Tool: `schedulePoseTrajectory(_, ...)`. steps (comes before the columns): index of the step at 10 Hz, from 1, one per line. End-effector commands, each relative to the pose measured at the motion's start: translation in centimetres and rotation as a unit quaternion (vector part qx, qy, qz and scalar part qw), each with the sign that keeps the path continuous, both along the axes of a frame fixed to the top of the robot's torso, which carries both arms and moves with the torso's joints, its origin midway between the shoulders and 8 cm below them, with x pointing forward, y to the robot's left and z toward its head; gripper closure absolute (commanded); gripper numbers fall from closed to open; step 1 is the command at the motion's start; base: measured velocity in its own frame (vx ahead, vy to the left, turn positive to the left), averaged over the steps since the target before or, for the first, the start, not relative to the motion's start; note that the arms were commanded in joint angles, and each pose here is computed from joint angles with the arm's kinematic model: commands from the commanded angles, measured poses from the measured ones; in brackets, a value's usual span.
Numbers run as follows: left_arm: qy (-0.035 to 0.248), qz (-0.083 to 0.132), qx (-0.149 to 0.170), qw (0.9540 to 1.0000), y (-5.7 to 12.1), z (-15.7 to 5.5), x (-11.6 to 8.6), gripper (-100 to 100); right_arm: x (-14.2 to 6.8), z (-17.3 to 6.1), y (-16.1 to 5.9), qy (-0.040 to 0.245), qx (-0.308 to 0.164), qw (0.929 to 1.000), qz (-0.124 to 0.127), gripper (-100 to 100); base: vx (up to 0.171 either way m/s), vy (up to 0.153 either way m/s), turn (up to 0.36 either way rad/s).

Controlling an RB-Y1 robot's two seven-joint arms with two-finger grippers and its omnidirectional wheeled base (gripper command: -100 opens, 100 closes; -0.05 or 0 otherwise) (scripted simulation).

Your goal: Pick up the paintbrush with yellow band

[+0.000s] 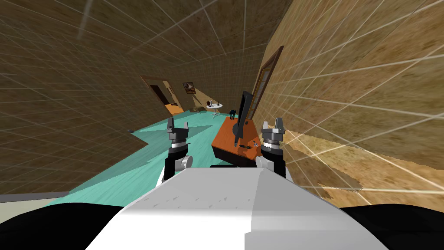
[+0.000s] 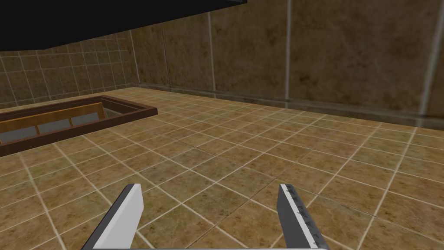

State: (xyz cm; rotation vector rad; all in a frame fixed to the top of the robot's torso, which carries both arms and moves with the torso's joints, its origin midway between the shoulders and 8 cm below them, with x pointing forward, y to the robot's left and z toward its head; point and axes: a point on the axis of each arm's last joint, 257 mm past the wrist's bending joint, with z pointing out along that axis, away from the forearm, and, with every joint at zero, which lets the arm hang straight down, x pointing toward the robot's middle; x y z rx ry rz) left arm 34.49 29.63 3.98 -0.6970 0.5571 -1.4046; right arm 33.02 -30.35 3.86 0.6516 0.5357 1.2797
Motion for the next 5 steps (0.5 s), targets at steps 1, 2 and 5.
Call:
schedulePoseTrajectory(1,0.0,0.0,0.0,1.0,0.0,0.0,0.0,0,0.3,-0.4,0.5,0.009,-0.018,0.9997,0.011,-100,-0.049,0.023,0.056)
schedulePoseTrajectory(2,0.0,0.0,0.0,1.0,0.0,0.0,0.0,0,0.5,-0.9,0.7,0.017,-0.029,0.9993,0.018,-100,-0.113,0.028,0.076)
schedulePoseTrajectory(5,0.0,0.0,0.0,1.0,0.0,0.0,0.0,0,1.2,-2.5,1.5,0.04,-0.058,0.9968,0.037,-100,-0.112,0.03,0.059)
